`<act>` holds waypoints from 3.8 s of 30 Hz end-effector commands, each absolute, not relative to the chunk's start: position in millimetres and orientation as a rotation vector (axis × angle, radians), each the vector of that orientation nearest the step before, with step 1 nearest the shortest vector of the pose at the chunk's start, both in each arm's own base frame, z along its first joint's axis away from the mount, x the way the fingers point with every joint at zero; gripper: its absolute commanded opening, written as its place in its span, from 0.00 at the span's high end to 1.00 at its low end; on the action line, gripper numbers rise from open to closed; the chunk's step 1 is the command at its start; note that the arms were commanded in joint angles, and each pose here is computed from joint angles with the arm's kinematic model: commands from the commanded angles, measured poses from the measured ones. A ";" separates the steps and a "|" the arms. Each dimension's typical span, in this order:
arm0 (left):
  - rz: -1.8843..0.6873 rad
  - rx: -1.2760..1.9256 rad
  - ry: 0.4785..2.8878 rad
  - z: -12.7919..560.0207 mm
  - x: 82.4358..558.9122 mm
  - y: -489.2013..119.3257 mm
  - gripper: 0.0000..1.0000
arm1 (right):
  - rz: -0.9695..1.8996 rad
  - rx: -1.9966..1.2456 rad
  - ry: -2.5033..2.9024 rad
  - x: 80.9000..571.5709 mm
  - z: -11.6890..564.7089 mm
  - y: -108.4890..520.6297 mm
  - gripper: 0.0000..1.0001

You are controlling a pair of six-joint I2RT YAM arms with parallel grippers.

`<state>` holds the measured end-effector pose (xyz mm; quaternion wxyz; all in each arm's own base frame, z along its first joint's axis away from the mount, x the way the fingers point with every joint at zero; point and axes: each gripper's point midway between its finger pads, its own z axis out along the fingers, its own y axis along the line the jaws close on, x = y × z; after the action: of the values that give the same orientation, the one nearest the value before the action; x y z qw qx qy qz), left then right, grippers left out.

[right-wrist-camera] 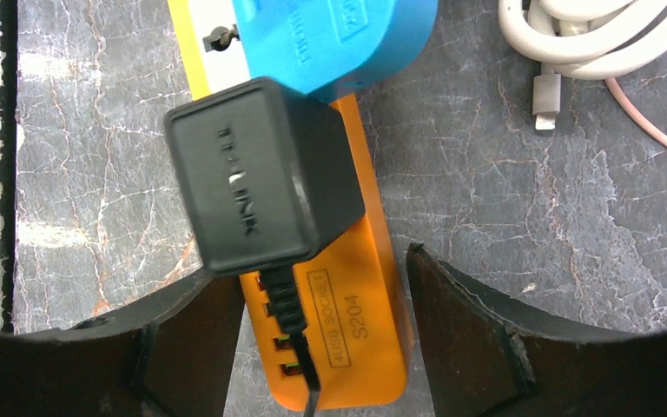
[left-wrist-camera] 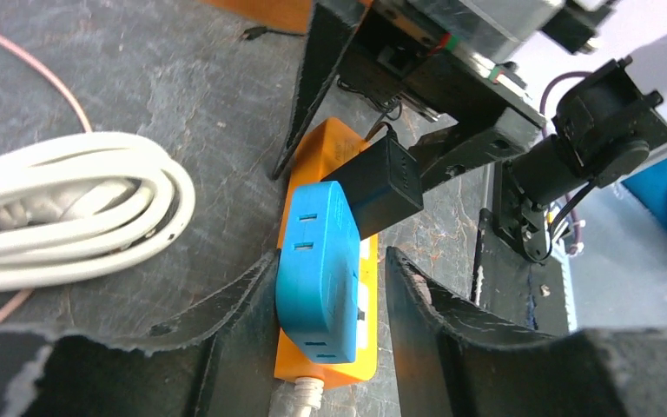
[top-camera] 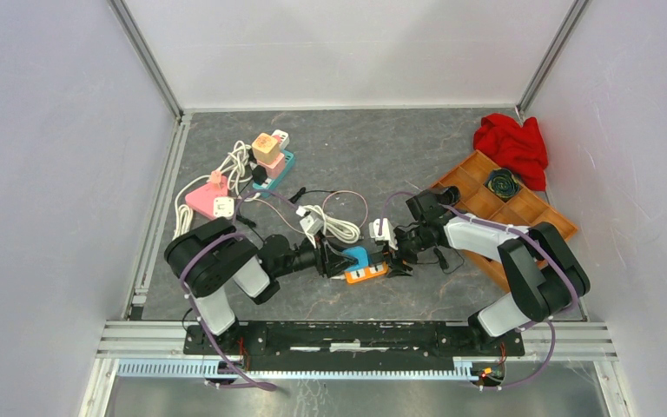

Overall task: Pull the plug off the socket
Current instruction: Remove the plug from the socket.

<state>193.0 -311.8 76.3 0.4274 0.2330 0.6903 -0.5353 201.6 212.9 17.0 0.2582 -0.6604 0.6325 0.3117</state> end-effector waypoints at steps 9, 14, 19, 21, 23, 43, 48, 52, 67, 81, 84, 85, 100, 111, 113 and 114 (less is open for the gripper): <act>-1.154 0.868 1.630 81.5 191.4 -323.4 0.67 | 0.798 -1.789 1.695 215.4 22.5 218.4 0.30; -1.114 0.891 1.650 76.2 193.2 -322.8 0.68 | 0.805 -1.792 1.694 214.6 22.3 219.7 0.33; -1.085 0.923 1.631 78.5 192.2 -323.4 0.82 | 0.815 -1.796 1.700 213.7 21.5 220.5 0.38; -1.083 0.936 1.619 80.5 190.7 -324.0 0.90 | 0.820 -1.797 1.701 213.1 21.7 220.9 0.39; -1.080 0.950 1.606 82.9 189.3 -324.7 0.96 | 0.826 -1.798 1.703 212.8 21.4 221.2 0.41; -1.057 0.994 1.493 101.5 178.7 -319.8 0.98 | 0.879 -1.864 1.763 207.8 15.8 220.8 0.96; -1.050 0.980 1.435 114.1 177.8 -317.3 0.98 | 0.845 -1.906 1.783 206.0 10.0 219.4 1.00; -1.032 0.984 1.398 125.3 177.8 -315.6 0.98 | 0.833 -1.912 1.796 206.8 8.0 219.1 0.99; -1.022 1.010 1.386 128.4 172.3 -310.9 0.98 | 0.830 -1.912 1.837 207.0 2.9 219.8 1.00; -0.931 1.072 1.424 128.6 173.8 -315.7 0.98 | 0.794 -1.922 1.889 208.2 -5.3 218.2 1.00; -0.933 1.061 1.421 130.3 172.7 -313.5 0.98 | 0.790 -1.922 1.898 208.1 -6.6 218.0 1.00; -0.938 1.059 1.424 129.7 171.7 -313.1 0.98 | 0.790 -1.921 1.903 208.1 -7.1 217.5 0.99; -1.032 0.974 1.442 127.2 161.2 -308.6 0.98 | 0.770 -1.922 1.935 209.2 -10.6 215.3 1.00; -0.997 0.951 1.518 123.8 170.5 -309.2 0.98 | 0.755 -1.919 1.946 211.6 -11.9 215.0 1.00; -1.022 0.956 1.541 122.5 168.5 -312.3 0.98 | 0.754 -1.920 1.950 211.2 -12.1 214.6 0.99; -1.035 0.955 1.550 121.9 167.1 -313.2 0.98 | 0.754 -1.920 1.953 211.1 -12.5 214.3 1.00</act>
<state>176.4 -293.9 97.9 0.5138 0.4045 0.6561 -0.3768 201.7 241.6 16.4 0.1954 -0.6821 0.6245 0.3264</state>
